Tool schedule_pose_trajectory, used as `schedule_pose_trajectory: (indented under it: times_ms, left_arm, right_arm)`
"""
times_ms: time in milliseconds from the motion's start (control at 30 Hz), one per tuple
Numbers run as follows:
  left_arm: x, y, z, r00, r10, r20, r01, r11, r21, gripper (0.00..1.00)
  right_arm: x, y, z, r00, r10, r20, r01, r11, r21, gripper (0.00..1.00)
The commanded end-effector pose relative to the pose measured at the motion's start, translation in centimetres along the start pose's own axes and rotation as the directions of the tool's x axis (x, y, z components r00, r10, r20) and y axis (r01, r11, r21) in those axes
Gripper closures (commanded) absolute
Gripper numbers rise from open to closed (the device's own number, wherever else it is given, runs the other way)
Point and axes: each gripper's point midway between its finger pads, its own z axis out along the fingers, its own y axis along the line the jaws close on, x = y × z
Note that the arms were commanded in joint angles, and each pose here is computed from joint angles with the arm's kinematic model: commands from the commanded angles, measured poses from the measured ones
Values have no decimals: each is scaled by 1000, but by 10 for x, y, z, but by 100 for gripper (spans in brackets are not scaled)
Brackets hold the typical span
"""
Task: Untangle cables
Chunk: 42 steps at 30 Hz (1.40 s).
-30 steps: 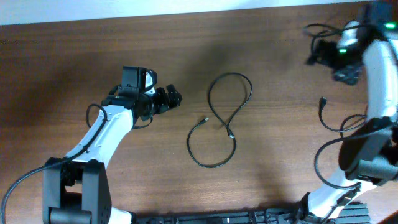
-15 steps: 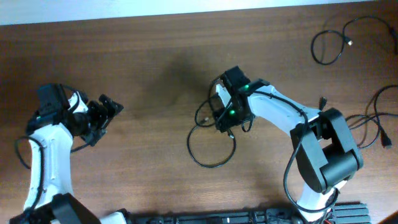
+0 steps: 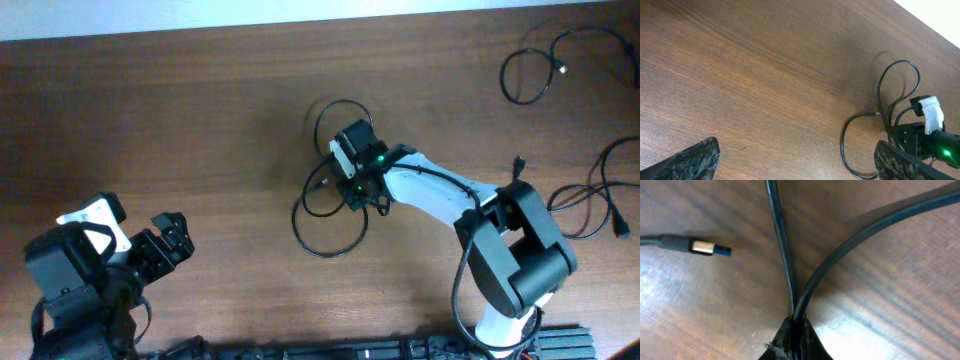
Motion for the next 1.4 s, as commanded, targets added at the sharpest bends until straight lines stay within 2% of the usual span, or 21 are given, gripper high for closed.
schedule_pose_trajectory:
  times_ms: [0, 100, 200, 300, 367, 400, 533, 633, 733, 867, 933, 1000, 1067, 1133, 1200, 1233, 1300, 1367]
  left_arm:
    - [-3, 3, -2, 1000, 16, 15, -15, 1000, -21, 1]
    - [-3, 3, -2, 1000, 16, 14, -15, 1000, -21, 1]
    - [-3, 3, -2, 1000, 16, 14, -15, 1000, -21, 1]
    - [-3, 3, -2, 1000, 16, 14, -15, 1000, -21, 1]
    - [-3, 3, -2, 1000, 15, 14, -15, 1000, -21, 1]
    - [-3, 3, -2, 1000, 16, 14, -15, 1000, -21, 1]
    - [-3, 3, -2, 1000, 15, 14, -15, 1000, -21, 1]
    - [-3, 3, -2, 1000, 15, 14, -15, 1000, -21, 1]
    - [-3, 3, -2, 1000, 15, 14, -15, 1000, -21, 1]
    - [-3, 3, -2, 1000, 15, 14, -15, 1000, -21, 1]
    - [-3, 3, -2, 1000, 15, 14, -15, 1000, -21, 1]
    - [-2, 4, -2, 1000, 15, 11, -15, 1000, -22, 1]
    - [-2, 4, -2, 1000, 14, 8, -13, 1000, -23, 1]
    - [-1, 4, -2, 1000, 14, 8, -13, 1000, -23, 1]
    - [-1, 4, -2, 1000, 14, 8, -13, 1000, -23, 1]
    - [-1, 4, -2, 1000, 14, 8, -13, 1000, -23, 1]
    - [-1, 4, -2, 1000, 14, 8, -13, 1000, -23, 1]
    - [-1, 4, -2, 1000, 14, 7, -13, 1000, -23, 1]
  right_arm:
    - [-48, -2, -14, 995, -1, 97, -3, 999, 34, 96]
    - [-98, -25, -54, 980, 38, 197, -50, 997, 57, 96]
    - [-128, -96, -94, 944, 153, 294, -189, 977, 97, 96]
    - [-127, -174, -111, 909, 201, 366, -274, 948, 160, 96]
    - [-129, -237, -133, 844, 239, 480, -370, 908, 199, 96]
    - [-131, -269, -148, 831, 168, 530, -349, 900, 263, 96]
    - [-126, -327, -177, 820, 17, 572, -303, 861, 409, 96]
    - [-107, -373, -164, 811, 44, 583, -359, 825, 437, 96]
    - [-93, -388, -133, 841, 56, 538, -341, 827, 447, 96]
    - [-85, -397, -98, 905, -83, 417, -172, 826, 537, 96]
    - [-75, -398, -82, 919, -73, 387, -151, 843, 517, 96]
    - [-74, -359, -48, 926, -67, 372, -74, 933, 352, 96]
    - [-76, -333, -36, 940, -74, 332, -33, 952, 305, 96]
    - [-67, -298, -18, 965, 78, 250, -141, 960, 243, 96]
    - [-63, -267, -7, 984, 64, 166, -100, 970, 223, 96]
    - [-50, -266, -6, 992, 100, 83, -121, 943, 309, 96]
    - [-29, -287, -21, 971, 236, 33, -215, 812, 542, 96]
    - [-42, -291, -20, 965, 241, 107, -262, 828, 496, 67]
